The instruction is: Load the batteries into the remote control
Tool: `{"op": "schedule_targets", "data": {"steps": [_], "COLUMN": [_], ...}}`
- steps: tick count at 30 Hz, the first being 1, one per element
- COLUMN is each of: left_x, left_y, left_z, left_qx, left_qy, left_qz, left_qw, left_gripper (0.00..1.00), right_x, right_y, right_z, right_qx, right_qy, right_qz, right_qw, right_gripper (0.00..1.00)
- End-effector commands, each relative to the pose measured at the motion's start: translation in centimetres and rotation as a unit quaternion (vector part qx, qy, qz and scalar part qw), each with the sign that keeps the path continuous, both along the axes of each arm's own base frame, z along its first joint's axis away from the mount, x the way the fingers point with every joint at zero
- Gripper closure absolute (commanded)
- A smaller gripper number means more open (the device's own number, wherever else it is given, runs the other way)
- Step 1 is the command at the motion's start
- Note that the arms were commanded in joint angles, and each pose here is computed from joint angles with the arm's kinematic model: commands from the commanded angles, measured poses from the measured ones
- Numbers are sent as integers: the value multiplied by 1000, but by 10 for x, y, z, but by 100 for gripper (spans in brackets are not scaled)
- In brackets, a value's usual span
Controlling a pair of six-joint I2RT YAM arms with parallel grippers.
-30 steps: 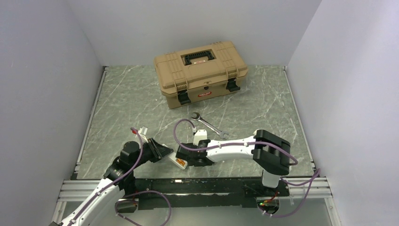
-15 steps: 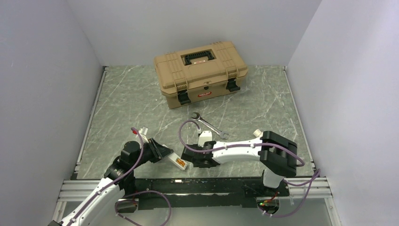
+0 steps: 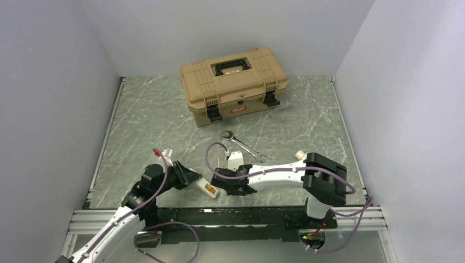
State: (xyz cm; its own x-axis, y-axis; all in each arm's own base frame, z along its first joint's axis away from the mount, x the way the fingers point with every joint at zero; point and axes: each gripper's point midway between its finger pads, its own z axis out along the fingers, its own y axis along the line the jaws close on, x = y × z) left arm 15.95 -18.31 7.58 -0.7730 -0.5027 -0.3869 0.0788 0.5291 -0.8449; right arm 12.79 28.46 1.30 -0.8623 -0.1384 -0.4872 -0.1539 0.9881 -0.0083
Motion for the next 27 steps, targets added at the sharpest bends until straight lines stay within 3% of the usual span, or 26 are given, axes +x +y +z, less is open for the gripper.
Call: {"op": "schedule_targets", "data": {"steps": [1,16,21,27], "left_x": [4,3,3,3], "left_y": [-5,-4,-4,-6], "left_z": [15,15,14,13], "left_qx": [-18,-18,-20,-25], "left_qy": [-24,-22,-21,-21], "left_qz": [-9,-8,-6,-10], "left_qw": [1000,1000,1000,999], "left_gripper": [99,99,99,99], "right_x": [-9,-20,-17,-12], "right_y": [-28,-29,-36,-41], "right_z": [-17,-26,-23,-8], "right_qx": [-58,-44,-55,-49], "right_qy": [17,42,30,8], "right_qz": [38,46,42,42], "right_qw": [997,997,997,998], "right_gripper": [54,66,73,74]}}
